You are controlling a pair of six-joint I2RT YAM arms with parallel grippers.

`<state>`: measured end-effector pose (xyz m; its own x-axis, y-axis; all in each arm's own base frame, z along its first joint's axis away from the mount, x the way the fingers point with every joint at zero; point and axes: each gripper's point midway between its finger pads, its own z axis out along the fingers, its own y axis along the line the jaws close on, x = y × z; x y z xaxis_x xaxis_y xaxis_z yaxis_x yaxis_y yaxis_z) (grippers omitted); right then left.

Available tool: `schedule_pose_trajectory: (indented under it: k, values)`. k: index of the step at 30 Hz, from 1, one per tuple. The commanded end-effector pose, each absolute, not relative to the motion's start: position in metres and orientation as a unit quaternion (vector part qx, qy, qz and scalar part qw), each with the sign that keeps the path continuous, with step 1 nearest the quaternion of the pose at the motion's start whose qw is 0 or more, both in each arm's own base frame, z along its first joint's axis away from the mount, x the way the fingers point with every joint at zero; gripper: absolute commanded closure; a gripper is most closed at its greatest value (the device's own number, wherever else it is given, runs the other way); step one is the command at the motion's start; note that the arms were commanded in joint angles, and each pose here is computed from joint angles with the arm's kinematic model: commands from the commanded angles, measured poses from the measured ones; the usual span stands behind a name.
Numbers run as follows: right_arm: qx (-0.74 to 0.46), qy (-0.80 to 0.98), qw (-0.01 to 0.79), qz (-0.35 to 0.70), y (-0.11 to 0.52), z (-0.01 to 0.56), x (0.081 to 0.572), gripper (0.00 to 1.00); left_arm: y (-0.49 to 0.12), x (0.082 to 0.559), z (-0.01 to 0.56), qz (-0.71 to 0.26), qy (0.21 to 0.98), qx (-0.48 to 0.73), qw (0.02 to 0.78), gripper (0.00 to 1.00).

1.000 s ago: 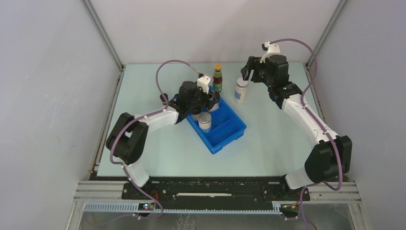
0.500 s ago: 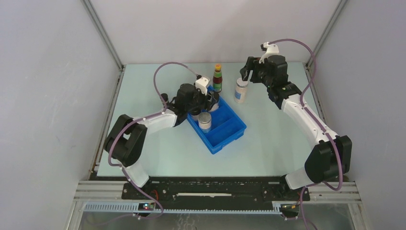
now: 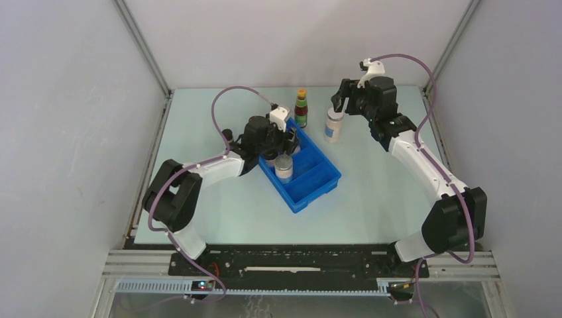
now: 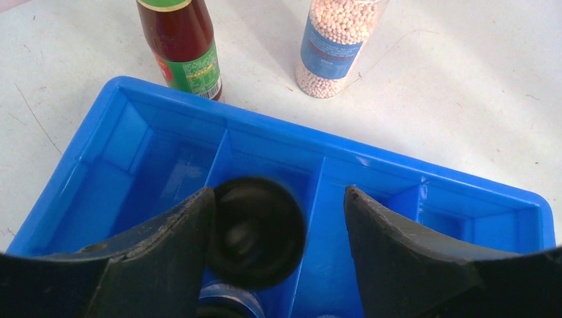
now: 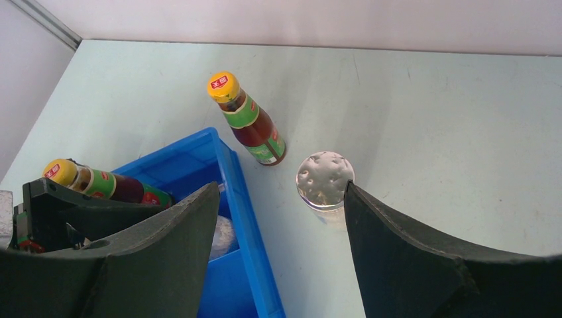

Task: Organize the condiment bottles
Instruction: Place the bottle in the storage box.

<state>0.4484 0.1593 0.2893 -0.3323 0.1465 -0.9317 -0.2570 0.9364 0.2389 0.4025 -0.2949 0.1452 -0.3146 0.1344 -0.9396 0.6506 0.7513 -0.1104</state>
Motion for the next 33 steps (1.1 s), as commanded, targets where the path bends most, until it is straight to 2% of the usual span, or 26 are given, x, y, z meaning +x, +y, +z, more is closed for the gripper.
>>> schedule_pose_trajectory:
  k: [1, 18, 33]
  values:
    - [-0.036, 0.788, 0.589, 0.173, 0.162, 0.3, 0.449, 0.22, -0.291, 0.401, 0.145, -0.243, 0.783, 0.244, 0.519, 0.22]
    - [-0.034, 0.784, 0.595, 0.173, 0.16, 0.304, 0.45, 0.22, -0.294, 0.417, 0.167, -0.226, 0.774, 0.246, 0.537, 0.19]
    - [-0.042, 0.776, 0.602, 0.184, 0.16, 0.325, 0.446, 0.22, -0.296, 0.442, 0.244, -0.199, 0.742, 0.253, 0.588, 0.16]
